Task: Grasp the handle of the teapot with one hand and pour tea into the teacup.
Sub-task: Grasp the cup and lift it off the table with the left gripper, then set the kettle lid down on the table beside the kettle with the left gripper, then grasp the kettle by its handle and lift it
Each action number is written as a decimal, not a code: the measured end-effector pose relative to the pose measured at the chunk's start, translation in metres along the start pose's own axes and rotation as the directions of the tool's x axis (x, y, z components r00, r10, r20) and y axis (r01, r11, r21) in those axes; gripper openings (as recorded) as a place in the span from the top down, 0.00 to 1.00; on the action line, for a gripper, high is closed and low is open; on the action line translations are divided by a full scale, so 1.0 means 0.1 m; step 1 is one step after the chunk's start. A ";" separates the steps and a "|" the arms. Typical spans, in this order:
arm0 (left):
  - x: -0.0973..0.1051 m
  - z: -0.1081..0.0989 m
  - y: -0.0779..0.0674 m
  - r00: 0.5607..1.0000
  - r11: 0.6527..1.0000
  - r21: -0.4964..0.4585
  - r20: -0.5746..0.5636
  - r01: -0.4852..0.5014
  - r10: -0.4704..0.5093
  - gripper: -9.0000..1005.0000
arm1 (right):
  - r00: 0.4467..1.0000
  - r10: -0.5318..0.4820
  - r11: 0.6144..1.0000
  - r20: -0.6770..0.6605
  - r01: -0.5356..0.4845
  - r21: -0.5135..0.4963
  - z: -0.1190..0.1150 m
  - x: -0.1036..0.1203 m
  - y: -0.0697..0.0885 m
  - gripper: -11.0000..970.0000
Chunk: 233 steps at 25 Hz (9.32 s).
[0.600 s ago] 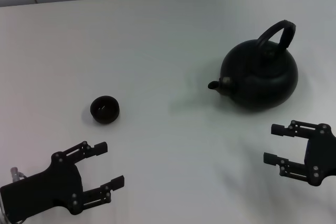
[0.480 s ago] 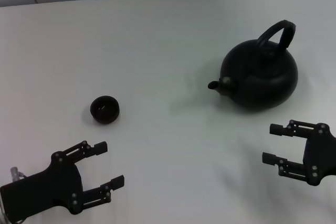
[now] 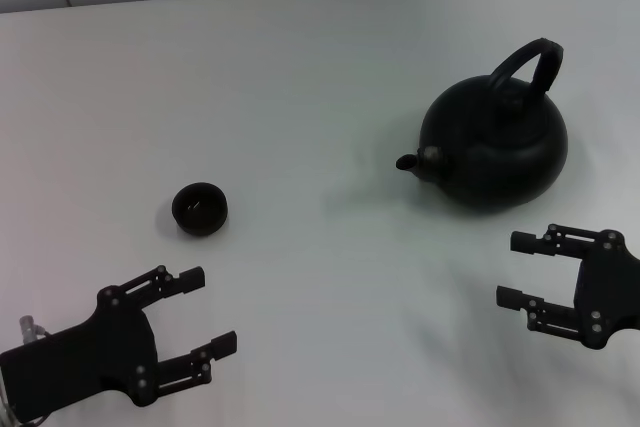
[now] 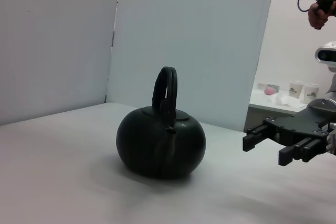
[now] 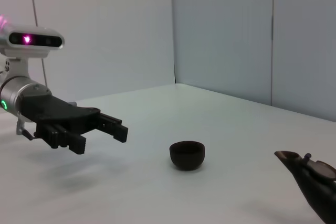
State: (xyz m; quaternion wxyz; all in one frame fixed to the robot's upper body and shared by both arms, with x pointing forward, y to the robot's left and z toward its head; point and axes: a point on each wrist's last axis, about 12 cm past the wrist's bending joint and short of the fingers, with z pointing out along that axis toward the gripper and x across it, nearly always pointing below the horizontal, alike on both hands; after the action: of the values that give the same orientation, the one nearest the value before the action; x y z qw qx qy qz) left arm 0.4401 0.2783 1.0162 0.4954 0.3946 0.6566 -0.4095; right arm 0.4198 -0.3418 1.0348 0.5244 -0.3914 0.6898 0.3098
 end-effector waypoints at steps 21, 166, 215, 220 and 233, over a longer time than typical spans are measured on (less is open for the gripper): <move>-0.02 -0.14 0.14 0.979 0.926 -0.377 0.179 -0.026 0.100 0.20 | 1.000 -0.005 1.000 0.009 0.005 0.007 -0.01 -0.02 -0.02 0.36; -0.21 1.35 0.32 0.989 0.967 -0.211 -0.068 -0.140 0.128 0.20 | 0.999 -0.010 1.000 0.048 0.009 0.017 -0.01 -0.12 -0.11 0.38; 0.05 -0.42 0.07 0.989 0.976 -0.168 -0.086 -0.135 0.122 0.20 | 0.997 0.014 0.995 0.079 -0.022 0.097 -0.12 -0.09 -0.09 0.38; 0.04 -0.42 0.08 0.989 0.976 -0.169 -0.081 -0.135 0.123 0.20 | 0.987 0.038 0.974 0.154 -0.071 0.215 -0.25 -0.02 -0.03 0.38; 0.04 -0.40 0.06 0.991 0.977 -0.168 -0.064 -0.129 0.120 0.20 | 0.954 0.034 0.788 0.299 -0.209 0.579 -0.47 0.20 -0.01 0.38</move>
State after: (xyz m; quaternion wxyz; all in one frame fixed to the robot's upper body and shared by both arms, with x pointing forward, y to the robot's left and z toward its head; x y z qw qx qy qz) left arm 0.4322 0.3180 1.0185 0.5344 0.4017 0.6766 -0.3087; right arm 0.3955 -0.3863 1.0279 0.6901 -0.1114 0.6975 0.1576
